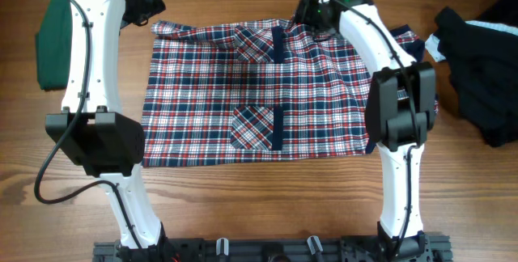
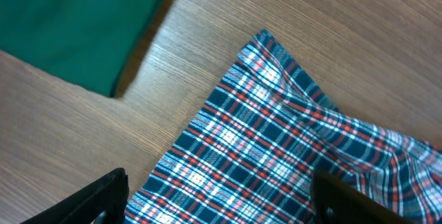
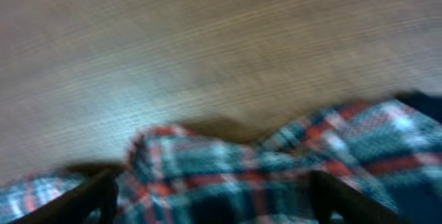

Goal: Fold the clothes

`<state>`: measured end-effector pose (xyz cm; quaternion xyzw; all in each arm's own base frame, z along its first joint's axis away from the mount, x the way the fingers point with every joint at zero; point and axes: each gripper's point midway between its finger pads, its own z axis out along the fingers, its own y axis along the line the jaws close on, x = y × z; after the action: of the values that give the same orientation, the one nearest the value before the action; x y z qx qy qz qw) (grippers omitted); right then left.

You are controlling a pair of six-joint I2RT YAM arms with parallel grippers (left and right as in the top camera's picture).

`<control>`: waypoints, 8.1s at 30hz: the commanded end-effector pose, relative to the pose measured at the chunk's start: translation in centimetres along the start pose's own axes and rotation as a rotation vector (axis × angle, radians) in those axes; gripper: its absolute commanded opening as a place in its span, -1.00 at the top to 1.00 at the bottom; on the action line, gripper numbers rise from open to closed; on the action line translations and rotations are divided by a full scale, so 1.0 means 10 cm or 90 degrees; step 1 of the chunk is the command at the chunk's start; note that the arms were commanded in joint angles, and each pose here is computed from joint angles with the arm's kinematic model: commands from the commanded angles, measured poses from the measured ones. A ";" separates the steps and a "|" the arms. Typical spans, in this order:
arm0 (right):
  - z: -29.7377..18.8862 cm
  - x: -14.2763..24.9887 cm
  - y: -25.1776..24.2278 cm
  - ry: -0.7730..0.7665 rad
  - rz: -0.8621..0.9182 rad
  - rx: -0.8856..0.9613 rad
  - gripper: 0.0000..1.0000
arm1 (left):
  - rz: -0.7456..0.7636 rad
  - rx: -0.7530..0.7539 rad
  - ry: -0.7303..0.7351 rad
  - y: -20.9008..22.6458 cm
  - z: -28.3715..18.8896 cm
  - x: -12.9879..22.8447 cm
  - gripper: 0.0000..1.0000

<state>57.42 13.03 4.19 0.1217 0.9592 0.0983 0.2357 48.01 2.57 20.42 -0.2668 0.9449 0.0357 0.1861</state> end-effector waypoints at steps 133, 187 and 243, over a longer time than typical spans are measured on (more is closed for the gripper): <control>0.40 -0.20 -1.35 0.012 -0.014 0.067 0.84 | 0.114 0.030 -0.034 -0.57 2.35 -0.17 -0.53; -3.25 0.34 -1.01 0.060 0.027 0.083 -1.00 | 0.135 0.099 0.204 0.07 -0.25 0.68 -0.99; -3.96 -0.39 -0.67 -0.198 -0.089 0.012 -0.99 | 0.035 0.201 -0.238 -0.15 -1.50 -0.42 -1.00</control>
<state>40.44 0.10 33.69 0.1047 0.9434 0.0475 0.3110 46.16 0.74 35.10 -0.1937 0.9063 -0.0568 0.3714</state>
